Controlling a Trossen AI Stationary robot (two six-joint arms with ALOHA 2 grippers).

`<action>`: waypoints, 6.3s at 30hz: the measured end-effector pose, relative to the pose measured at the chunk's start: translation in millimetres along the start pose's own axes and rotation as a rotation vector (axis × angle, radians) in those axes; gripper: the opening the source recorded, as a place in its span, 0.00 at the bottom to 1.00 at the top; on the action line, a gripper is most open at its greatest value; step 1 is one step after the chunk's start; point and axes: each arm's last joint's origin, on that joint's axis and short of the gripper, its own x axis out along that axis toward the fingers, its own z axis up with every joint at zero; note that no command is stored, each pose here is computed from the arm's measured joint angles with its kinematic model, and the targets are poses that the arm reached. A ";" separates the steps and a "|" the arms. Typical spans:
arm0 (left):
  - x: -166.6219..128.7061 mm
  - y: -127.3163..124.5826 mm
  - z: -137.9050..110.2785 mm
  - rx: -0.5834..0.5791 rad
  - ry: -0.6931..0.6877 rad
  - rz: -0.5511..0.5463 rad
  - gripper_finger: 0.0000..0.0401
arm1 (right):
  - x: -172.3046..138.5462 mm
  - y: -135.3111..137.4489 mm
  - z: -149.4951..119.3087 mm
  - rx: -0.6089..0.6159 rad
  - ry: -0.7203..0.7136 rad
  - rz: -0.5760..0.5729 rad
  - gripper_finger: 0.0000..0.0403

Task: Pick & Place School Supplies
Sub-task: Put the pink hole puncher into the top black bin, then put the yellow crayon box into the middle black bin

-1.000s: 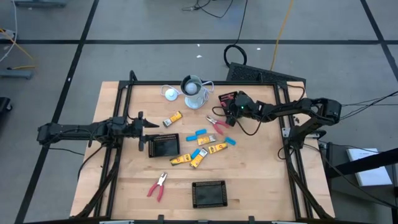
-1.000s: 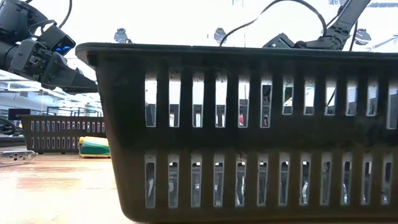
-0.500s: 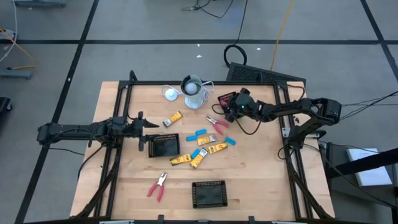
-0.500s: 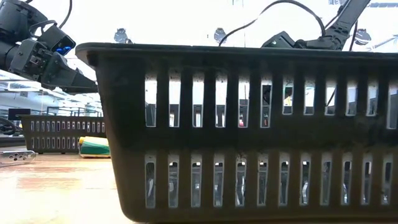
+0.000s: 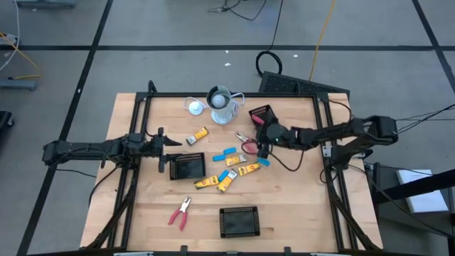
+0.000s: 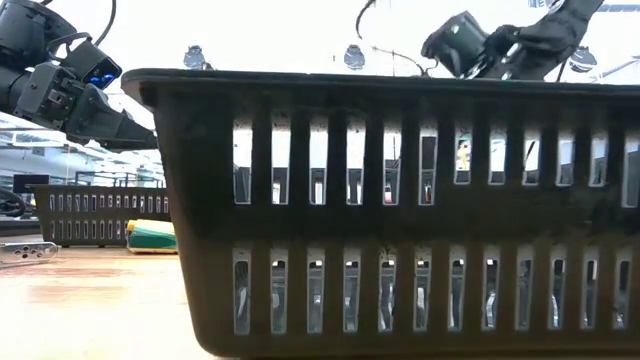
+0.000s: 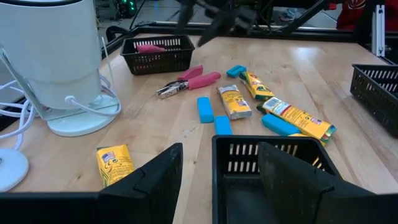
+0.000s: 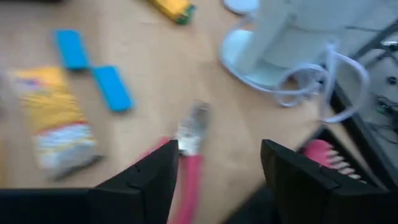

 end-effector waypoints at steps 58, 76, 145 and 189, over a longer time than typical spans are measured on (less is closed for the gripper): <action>0.0 -0.1 0.0 0.006 -0.001 -0.002 0.53 | 21.1 12.0 3.7 0.092 0.144 0.242 0.49; 0.0 -0.3 0.3 0.006 -0.004 -0.009 0.53 | 56.9 38.1 -11.6 0.074 0.264 0.242 0.49; 0.0 -0.3 0.0 0.005 -0.001 -0.011 0.53 | -4.9 -54.6 0.9 0.219 0.439 -0.143 0.06; 0.0 -0.3 -0.1 0.003 0.000 -0.010 0.53 | -3.1 -62.3 1.7 0.192 0.420 -0.221 0.46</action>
